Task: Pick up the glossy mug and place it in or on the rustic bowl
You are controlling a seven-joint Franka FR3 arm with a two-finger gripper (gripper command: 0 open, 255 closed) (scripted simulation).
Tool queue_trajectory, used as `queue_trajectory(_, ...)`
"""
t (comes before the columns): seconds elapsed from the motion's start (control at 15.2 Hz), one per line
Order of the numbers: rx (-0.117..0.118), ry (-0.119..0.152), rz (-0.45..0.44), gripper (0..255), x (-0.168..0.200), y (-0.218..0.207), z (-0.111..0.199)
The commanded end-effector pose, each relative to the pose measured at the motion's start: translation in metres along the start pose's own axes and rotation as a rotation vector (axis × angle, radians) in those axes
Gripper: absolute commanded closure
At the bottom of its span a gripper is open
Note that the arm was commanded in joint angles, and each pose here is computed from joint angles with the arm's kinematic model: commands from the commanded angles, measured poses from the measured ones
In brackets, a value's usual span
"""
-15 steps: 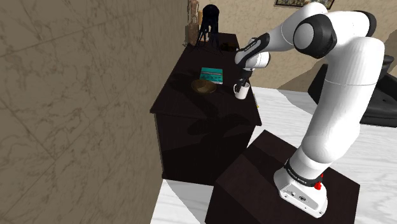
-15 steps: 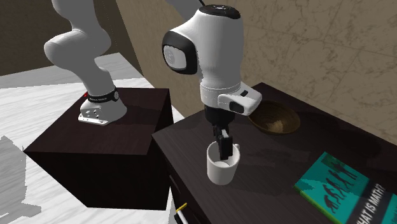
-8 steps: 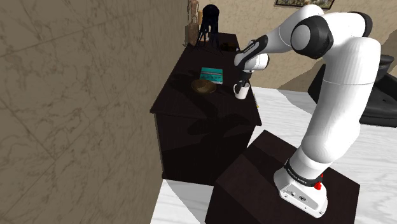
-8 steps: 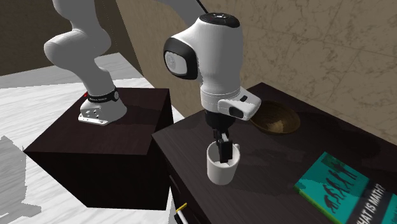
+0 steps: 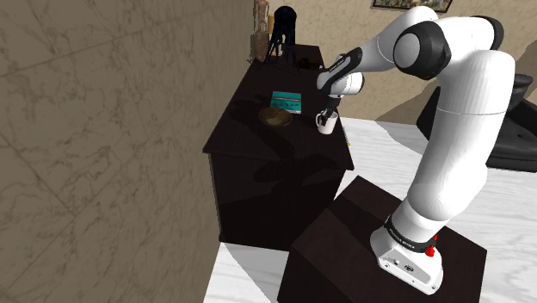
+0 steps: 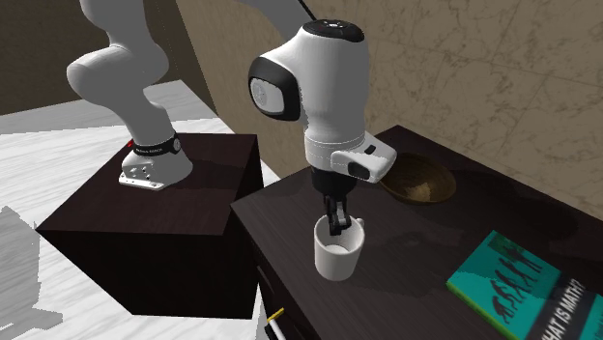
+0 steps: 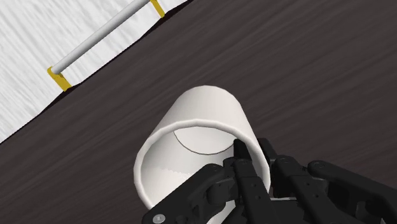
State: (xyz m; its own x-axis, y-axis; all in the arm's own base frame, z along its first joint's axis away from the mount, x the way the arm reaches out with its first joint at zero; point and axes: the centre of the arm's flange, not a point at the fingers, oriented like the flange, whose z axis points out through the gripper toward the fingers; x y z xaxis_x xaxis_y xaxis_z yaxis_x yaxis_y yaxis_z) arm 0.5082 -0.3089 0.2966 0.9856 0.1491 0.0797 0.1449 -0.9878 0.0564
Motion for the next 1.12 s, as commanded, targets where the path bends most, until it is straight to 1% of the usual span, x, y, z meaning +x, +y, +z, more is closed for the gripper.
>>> queue_trajectory(0.0,0.0,0.0,0.0,255,0.0,0.0,0.0)
queue_trajectory(0.26,0.0,0.0,0.0,255,0.0,0.0,0.0)
queue_trajectory(1.06,0.0,0.0,0.0,255,0.005,0.004,-0.063)
